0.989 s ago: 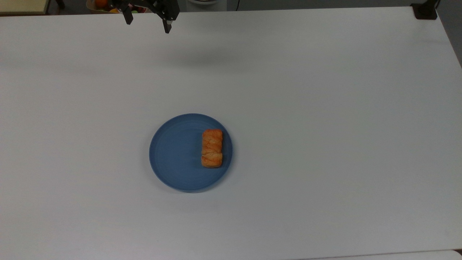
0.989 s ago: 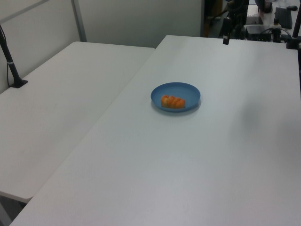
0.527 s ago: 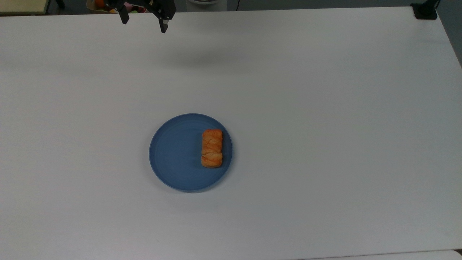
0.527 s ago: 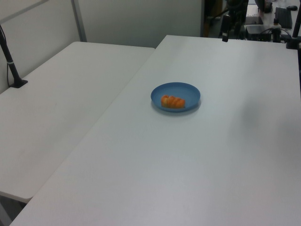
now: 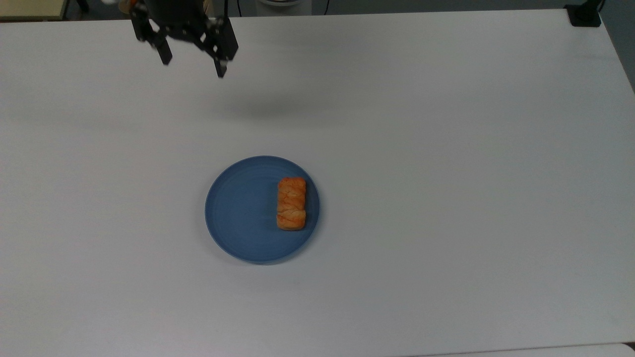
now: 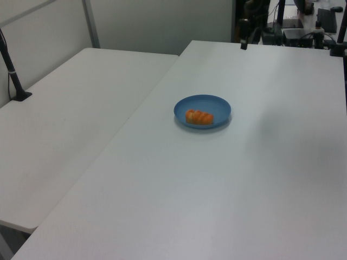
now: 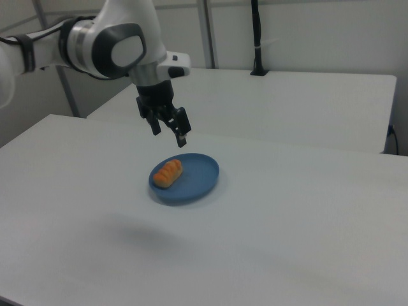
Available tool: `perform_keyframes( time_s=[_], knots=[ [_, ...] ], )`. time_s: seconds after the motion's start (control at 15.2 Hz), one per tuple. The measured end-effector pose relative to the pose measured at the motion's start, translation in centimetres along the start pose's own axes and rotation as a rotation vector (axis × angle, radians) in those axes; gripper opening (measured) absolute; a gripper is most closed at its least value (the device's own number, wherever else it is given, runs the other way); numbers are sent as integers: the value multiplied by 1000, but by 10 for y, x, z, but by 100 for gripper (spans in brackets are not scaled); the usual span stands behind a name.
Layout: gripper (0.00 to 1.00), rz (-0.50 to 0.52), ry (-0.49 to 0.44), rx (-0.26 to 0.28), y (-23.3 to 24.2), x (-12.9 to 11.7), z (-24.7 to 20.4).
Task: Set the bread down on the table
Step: 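Lower the open gripper over the orange bread roll on the plate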
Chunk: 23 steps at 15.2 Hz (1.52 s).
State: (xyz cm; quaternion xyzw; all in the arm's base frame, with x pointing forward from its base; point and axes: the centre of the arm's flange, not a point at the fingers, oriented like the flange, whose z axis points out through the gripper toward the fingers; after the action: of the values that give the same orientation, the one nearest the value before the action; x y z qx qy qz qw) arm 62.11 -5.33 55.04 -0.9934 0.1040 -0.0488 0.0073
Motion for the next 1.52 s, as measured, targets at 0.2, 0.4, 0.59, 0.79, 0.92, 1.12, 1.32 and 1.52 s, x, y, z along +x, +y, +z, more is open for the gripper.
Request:
perform_keyframes(
  time_s=[0.2,0.4,0.59,0.79,0.92,1.12,1.32,1.52],
  knots=[
    [100,-17,-47,-19,-20,29,50],
    [100,-58,-53,-13,-58,46,102],
    [100,-57,1,3,-100,57,154],
    [100,-58,45,11,-138,59,202],
    [100,-66,65,15,-154,58,216],
    [100,-79,74,17,-167,55,230],
    [89,-78,74,17,-166,56,231],
    [55,-86,75,7,-166,55,232]
  ],
)
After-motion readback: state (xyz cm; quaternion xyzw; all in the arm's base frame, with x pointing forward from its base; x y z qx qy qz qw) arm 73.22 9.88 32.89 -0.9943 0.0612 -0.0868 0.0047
